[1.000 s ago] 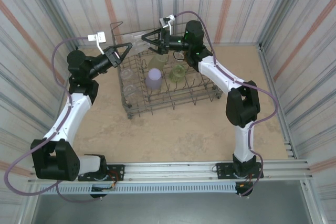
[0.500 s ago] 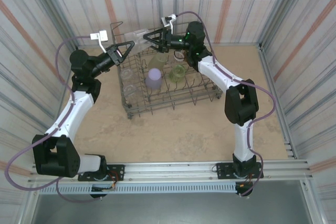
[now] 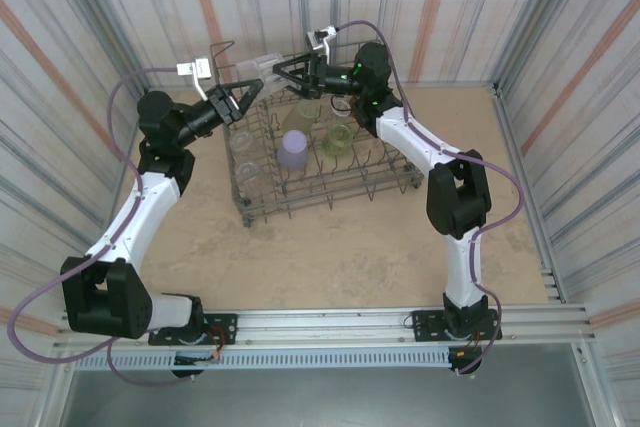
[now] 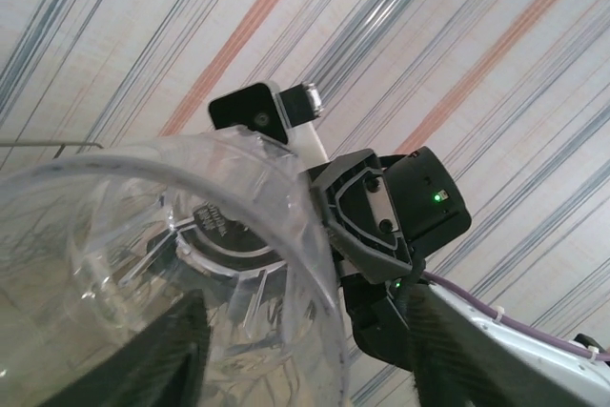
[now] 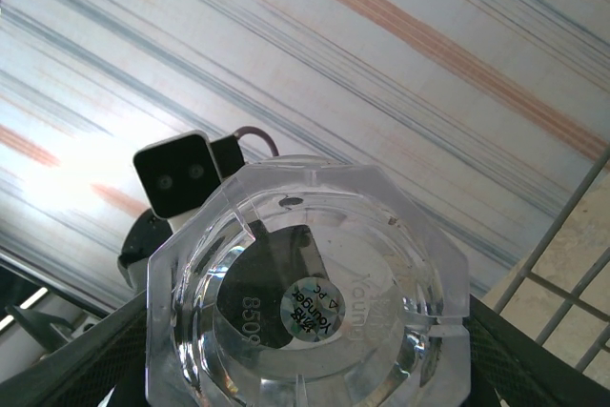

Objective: Load the cups into the dish rack

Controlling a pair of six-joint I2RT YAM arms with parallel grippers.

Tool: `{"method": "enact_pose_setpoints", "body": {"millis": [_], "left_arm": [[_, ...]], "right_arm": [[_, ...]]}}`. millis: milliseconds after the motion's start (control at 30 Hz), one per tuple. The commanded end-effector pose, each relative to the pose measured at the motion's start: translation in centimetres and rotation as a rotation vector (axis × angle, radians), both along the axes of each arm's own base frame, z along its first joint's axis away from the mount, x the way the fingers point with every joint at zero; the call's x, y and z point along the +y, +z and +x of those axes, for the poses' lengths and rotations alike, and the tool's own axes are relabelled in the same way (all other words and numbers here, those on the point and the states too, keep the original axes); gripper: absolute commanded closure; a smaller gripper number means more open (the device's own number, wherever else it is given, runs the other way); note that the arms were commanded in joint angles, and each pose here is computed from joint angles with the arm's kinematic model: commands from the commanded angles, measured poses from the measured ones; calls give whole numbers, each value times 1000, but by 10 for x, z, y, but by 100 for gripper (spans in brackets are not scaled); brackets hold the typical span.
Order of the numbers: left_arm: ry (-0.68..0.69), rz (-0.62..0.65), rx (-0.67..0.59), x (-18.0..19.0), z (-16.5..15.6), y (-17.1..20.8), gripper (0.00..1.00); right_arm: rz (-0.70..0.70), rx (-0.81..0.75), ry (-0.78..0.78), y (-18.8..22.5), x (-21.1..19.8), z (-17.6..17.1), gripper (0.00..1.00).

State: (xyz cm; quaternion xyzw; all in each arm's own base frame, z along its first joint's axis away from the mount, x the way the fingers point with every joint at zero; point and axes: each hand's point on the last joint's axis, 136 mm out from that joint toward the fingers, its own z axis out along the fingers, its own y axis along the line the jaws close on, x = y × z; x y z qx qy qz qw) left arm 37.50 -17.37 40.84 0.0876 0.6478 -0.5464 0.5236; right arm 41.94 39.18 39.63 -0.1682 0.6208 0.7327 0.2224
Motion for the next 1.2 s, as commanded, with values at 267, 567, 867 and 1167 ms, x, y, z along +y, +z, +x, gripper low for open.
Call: {"method": "enact_pose_setpoints", "body": {"millis": [267, 567, 867, 1167], "left_arm": [[102, 91, -30, 15, -5, 15, 1], [230, 131, 45, 48, -9, 14, 1], [447, 291, 185, 84, -19, -8, 1], [506, 352, 267, 102, -12, -45, 1]], "right_arm": [[-99, -133, -117, -24, -16, 33, 58], [-301, -265, -221, -47, -15, 56, 58], [-594, -507, -333, -89, 1, 76, 58], [-720, -637, -355, -126, 36, 84, 59]]}}
